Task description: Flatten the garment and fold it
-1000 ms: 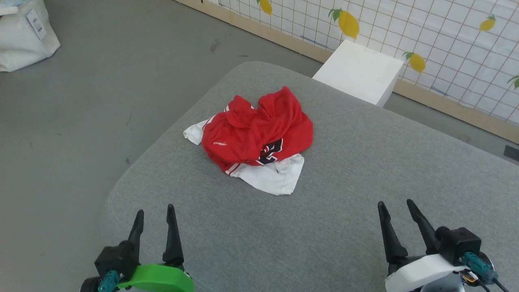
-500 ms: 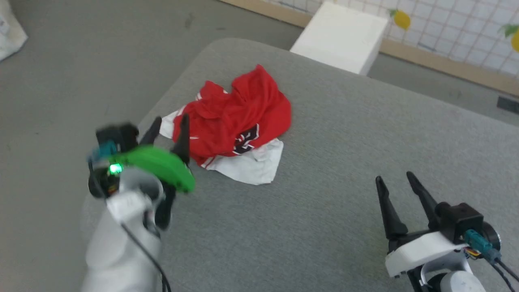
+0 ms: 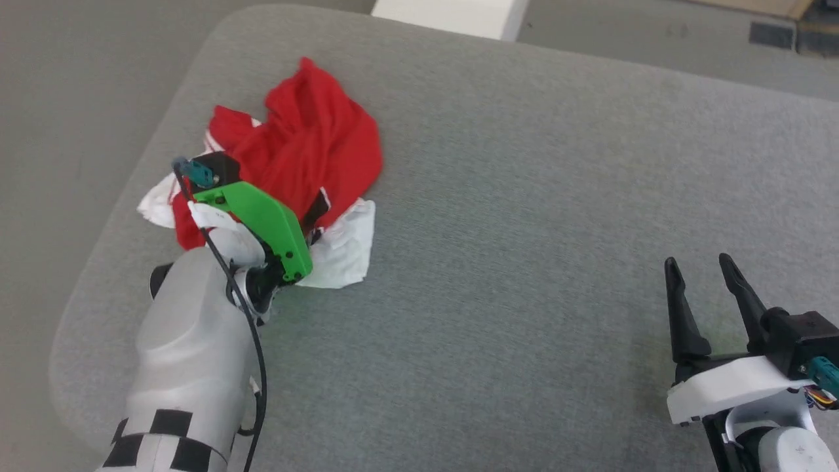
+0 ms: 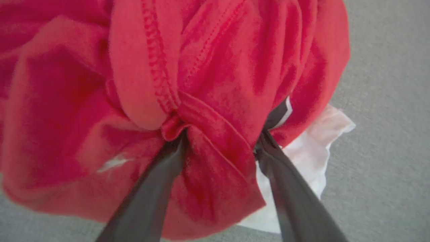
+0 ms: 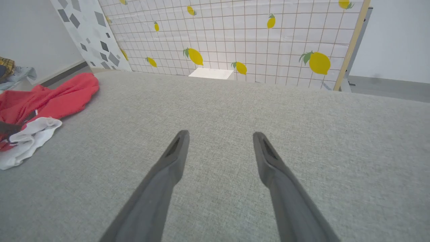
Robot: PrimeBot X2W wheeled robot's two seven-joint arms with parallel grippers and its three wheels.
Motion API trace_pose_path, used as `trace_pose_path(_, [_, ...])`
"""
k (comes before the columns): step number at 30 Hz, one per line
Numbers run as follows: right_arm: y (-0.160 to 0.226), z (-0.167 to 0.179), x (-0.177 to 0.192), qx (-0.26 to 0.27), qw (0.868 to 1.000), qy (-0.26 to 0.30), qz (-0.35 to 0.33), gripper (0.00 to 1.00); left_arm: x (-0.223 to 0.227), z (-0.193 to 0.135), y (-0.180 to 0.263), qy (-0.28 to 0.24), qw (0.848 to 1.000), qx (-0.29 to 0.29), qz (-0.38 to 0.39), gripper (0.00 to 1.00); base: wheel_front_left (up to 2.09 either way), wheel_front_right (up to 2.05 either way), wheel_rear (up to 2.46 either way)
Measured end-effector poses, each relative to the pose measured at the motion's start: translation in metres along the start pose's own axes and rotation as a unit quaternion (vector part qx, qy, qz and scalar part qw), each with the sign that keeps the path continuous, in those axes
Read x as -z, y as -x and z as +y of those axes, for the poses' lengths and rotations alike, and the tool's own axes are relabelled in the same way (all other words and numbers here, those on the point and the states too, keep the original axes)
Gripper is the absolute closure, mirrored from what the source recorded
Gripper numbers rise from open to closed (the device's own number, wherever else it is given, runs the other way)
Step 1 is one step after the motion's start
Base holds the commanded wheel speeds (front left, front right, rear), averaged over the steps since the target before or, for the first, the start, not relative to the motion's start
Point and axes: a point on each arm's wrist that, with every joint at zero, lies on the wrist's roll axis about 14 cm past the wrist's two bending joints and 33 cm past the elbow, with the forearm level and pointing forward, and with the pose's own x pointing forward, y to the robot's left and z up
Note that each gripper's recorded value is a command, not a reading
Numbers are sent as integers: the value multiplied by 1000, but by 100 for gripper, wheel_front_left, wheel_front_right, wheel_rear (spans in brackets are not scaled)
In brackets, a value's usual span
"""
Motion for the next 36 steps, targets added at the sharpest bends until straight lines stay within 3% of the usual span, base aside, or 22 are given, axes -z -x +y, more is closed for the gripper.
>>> trace_pose_path(2, [2, -8, 5, 11, 1000, -3, 6, 0, 10, 1, -9, -12, 1000, -12, 18, 0, 0, 0, 0])
trace_pose_path(3, [3, -12, 8, 16, 1000, -4, 9, 0, 11, 3, -12, -14, 1000, -19, 17, 37, 0, 0, 0])
trace_pose_path(4, [4, -15, 10, 20, 1000, -5, 12, 0, 8, 3, -15, -21, 1000, -23, 6, 100, 0, 0, 0])
trace_pose_path(11, [12, -14, 16, 24, 999, -32, 15, 0, -32, -18, -13, -31, 996, 16, -85, 100, 0, 0, 0])
trace_pose_path(15, [16, -7, 10, 17, 999, -42, 2, 0, -99, -57, 15, -71, 977, 78, -185, 100, 0, 0, 0])
trace_pose_path(20, [25, 2, -5, 11, 998, -50, -25, 0, -193, -122, 95, -139, 912, 165, -350, 100, 0, 0, 0])
trace_pose_path(24, [38, -6, -17, 28, 997, -52, -45, 0, -225, -181, 162, -160, 854, 242, -432, 100, 0, 0, 0])
trace_pose_path(27, [51, -22, -22, 56, 995, -52, -57, 0, -215, -228, 195, -173, 822, 313, -444, 100, 0, 0, 0])
trace_pose_path(30, [65, -38, -26, 85, 993, -50, -66, 0, -187, -267, 210, -181, 804, 376, -425, 100, 0, 0, 0])
trace_pose_path(32, [74, -46, -27, 99, 991, -49, -69, 0, -158, -281, 204, -185, 805, 404, -393, 100, 0, 0, 0])
trace_pose_path(36, [90, -62, -32, 128, 987, -47, -79, 0, -59, -297, 165, -215, 828, 441, -272, 100, 0, 0, 0])
